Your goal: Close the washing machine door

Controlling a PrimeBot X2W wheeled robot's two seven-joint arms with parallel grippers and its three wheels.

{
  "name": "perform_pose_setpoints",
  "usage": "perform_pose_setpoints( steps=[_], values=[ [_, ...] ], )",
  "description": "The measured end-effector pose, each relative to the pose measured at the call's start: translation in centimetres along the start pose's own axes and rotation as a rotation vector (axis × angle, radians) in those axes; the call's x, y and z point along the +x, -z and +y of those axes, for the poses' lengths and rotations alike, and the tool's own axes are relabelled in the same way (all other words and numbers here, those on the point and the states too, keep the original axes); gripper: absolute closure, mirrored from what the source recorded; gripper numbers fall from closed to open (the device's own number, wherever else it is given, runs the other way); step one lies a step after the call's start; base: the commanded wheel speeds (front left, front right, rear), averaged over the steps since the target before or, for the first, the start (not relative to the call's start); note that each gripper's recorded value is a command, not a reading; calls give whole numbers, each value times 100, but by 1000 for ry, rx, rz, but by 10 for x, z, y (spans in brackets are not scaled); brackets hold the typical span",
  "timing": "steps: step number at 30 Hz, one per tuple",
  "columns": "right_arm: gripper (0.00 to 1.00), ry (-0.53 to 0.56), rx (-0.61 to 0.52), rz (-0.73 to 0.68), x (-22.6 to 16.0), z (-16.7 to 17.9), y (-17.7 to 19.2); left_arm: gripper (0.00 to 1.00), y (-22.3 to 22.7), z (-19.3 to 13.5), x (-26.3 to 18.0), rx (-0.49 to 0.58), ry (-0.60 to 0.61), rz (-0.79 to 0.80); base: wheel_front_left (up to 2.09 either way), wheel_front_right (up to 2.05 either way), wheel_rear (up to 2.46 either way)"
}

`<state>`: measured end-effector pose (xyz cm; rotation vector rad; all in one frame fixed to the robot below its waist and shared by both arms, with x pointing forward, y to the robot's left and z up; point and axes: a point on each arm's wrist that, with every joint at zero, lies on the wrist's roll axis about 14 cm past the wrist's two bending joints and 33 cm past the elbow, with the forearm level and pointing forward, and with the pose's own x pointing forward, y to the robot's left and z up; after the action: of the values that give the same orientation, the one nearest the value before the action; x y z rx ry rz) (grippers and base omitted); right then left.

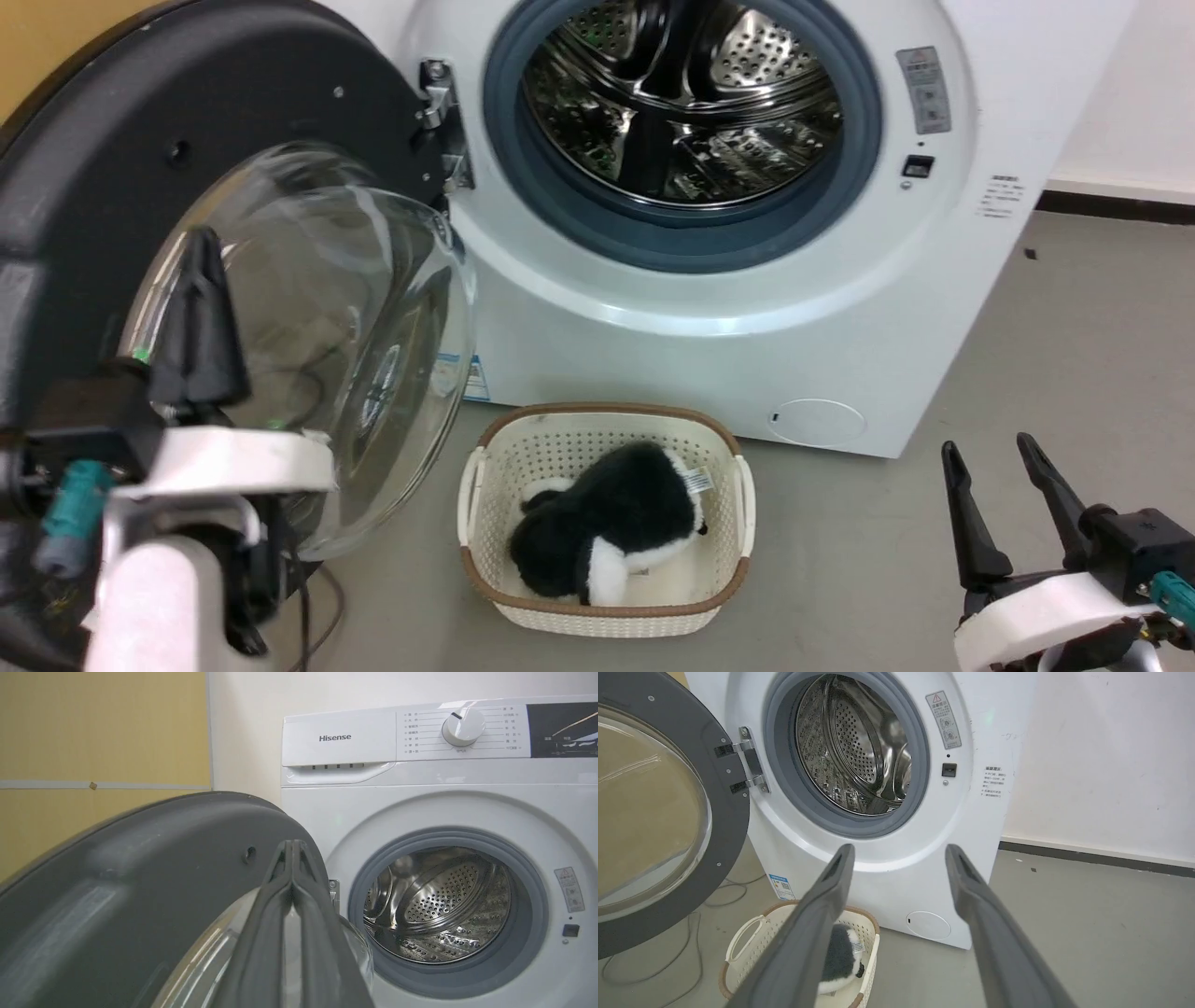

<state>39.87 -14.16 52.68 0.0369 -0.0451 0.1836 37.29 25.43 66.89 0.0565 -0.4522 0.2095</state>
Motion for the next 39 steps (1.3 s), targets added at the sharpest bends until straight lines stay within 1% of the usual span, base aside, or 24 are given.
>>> perform_pose_setpoints(
  steps=[5,7,17,20,26,31,35,39],
  values=[
    [0,-20,11,-3,6,7,2,100,-25,25,10,3,-46,-78,0,0,0],
    [0,-30,16,-8,10,10,2,100,-36,40,13,8,-70,-113,0,0,0],
    [0,-48,33,-11,21,16,6,100,-43,103,11,-26,-196,-118,0,0,0],
    [0,-60,40,-10,24,20,8,100,-45,123,7,-62,-249,-112,0,0,0],
    [0,-80,61,-9,30,28,12,100,-35,167,-6,-188,-375,-59,0,0,0],
    [0,-93,70,-13,34,33,14,100,-10,202,-27,-358,-492,25,0,0,0],
    [0,-99,76,-15,38,35,15,100,13,213,-41,-526,-531,101,0,0,0],
    [0,-106,79,-13,41,38,18,100,34,209,-51,-657,-511,193,0,0,0]
  ],
)
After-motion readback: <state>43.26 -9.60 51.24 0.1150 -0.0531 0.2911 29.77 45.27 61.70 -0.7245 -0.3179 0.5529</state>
